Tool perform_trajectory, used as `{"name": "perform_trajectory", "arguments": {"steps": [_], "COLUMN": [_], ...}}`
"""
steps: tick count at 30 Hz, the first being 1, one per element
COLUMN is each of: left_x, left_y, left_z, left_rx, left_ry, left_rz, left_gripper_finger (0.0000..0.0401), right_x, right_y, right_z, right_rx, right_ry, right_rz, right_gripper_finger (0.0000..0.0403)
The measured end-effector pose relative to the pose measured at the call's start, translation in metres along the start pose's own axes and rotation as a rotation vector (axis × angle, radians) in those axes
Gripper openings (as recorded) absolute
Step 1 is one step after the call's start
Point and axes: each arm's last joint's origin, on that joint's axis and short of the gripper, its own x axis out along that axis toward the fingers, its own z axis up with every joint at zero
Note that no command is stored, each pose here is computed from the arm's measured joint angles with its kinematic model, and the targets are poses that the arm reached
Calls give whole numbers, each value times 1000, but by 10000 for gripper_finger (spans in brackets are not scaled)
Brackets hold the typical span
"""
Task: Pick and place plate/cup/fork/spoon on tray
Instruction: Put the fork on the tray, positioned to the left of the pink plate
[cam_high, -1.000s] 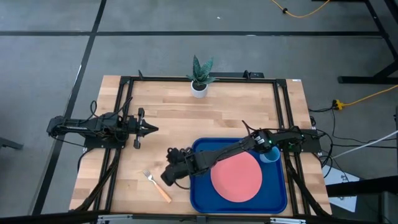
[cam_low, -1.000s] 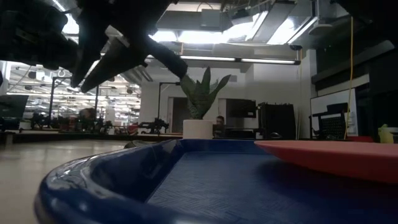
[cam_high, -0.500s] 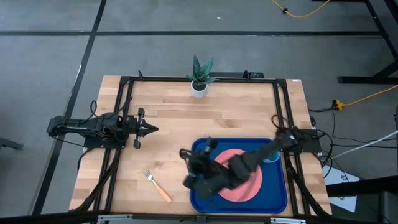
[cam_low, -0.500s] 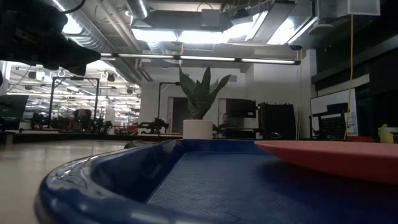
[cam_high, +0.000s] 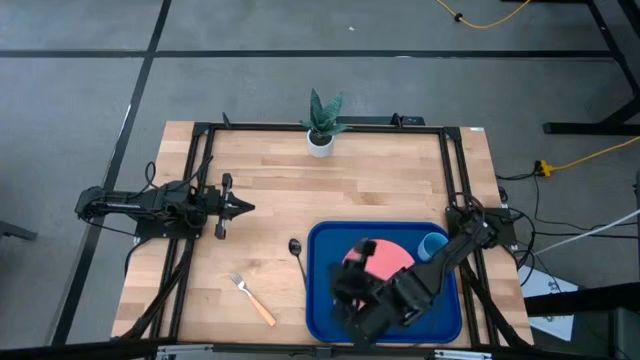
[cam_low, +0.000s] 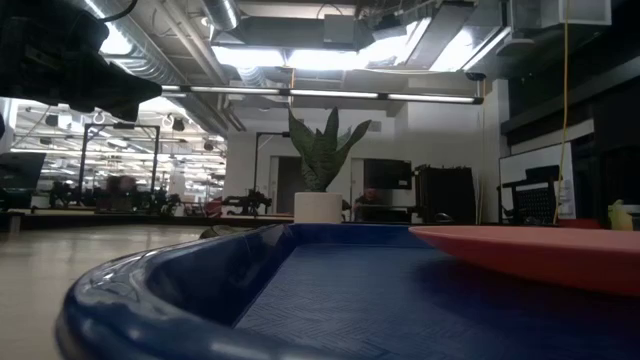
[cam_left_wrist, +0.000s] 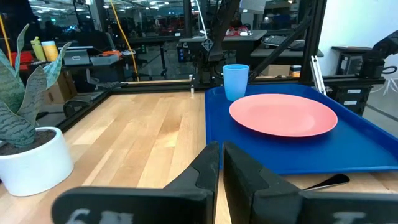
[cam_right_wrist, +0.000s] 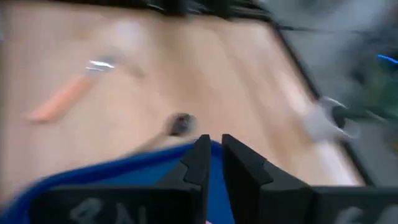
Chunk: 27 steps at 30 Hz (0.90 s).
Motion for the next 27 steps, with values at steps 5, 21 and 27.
{"name": "perform_trajectory", "arguments": {"steps": [5,21,27], "left_x": [0,0,0], "left_y": [0,0,0], "left_z": [0,0,0], "left_rx": [5,-1,-21], "left_ry": [0,0,0], "left_rz": [0,9,9], "left_gripper_finger": [14,14,14], "right_x": [2,91,79], "right_y": [-6,-50,-140], "right_z": [-27,-73,-107], "right_rx": [17,-78,169], "right_ry": [8,-371,-398], "right_rz": [-163,867,778], "right_gripper_finger": [45,45,45]}}
